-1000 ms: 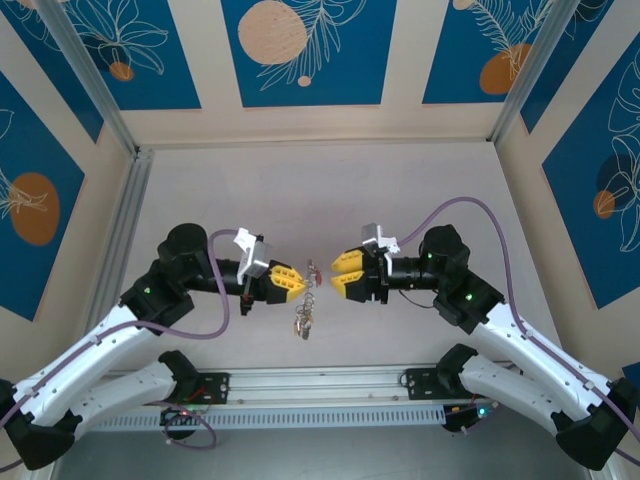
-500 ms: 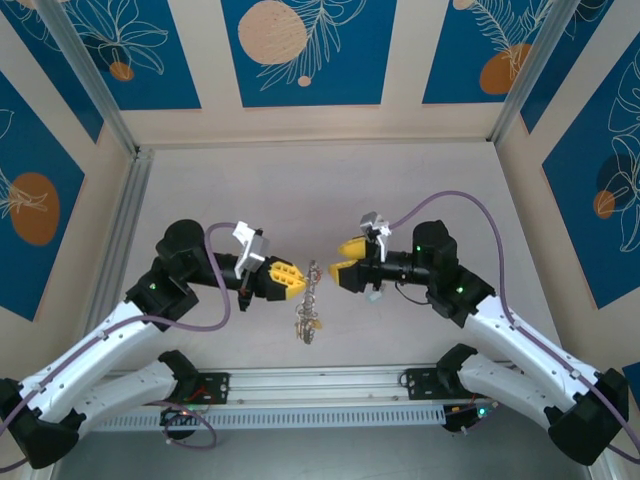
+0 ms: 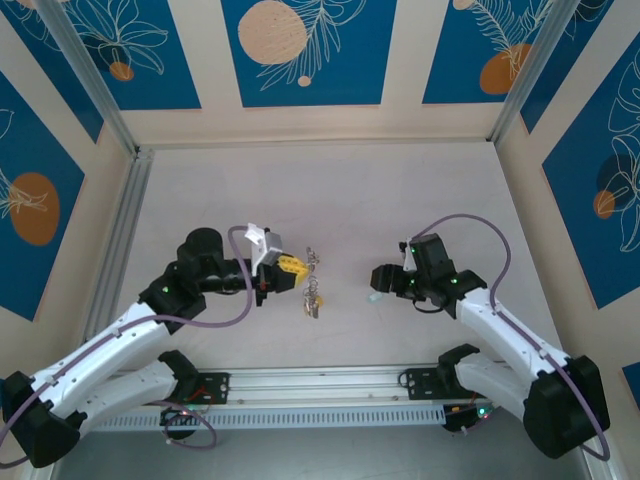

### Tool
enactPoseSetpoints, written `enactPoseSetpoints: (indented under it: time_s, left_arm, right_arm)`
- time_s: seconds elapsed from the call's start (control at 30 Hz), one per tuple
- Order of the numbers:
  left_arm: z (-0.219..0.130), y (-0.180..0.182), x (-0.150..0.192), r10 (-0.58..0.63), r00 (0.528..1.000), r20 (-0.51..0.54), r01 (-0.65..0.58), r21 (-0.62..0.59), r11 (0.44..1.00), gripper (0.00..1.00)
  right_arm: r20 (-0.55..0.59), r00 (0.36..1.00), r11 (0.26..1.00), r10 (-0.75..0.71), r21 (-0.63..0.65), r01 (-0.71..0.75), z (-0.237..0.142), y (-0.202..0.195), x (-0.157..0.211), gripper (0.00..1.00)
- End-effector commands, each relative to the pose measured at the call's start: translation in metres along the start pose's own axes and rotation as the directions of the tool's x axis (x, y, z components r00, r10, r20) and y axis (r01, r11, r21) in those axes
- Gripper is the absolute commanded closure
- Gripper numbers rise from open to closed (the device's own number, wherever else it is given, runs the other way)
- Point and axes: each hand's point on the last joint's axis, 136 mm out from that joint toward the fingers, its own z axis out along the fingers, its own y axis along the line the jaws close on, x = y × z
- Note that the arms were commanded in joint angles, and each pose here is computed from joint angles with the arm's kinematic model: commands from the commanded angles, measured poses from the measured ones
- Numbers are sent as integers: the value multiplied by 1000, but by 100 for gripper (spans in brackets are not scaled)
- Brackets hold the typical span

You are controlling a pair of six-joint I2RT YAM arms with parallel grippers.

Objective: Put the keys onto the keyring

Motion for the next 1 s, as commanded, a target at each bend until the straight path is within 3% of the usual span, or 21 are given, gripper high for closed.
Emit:
enactPoseSetpoints:
  time_s: [0.0,0.17,0.4,0.97]
  left_arm:
    - [-5,9,-15,25,997,72,-20,-63,998,100]
    - [-10,7,-13,28,994,105,-21,-69,997,100]
    - [-14,-2,-18,33,987,158,-28,-32,999,100]
    - [-13,-3,-14,20,985,173,-17,-19,1000,100]
  right_arm:
    - [-40,998,994,54,93,-51,11,-19,7,37]
    - [-50,997,987,57,154,-49,23,-28,3,51]
    - [-68,997,984,40,178,-27,37,-23,-6,58]
    - [-92,995,977,25,213,-5,49,-24,-6,77]
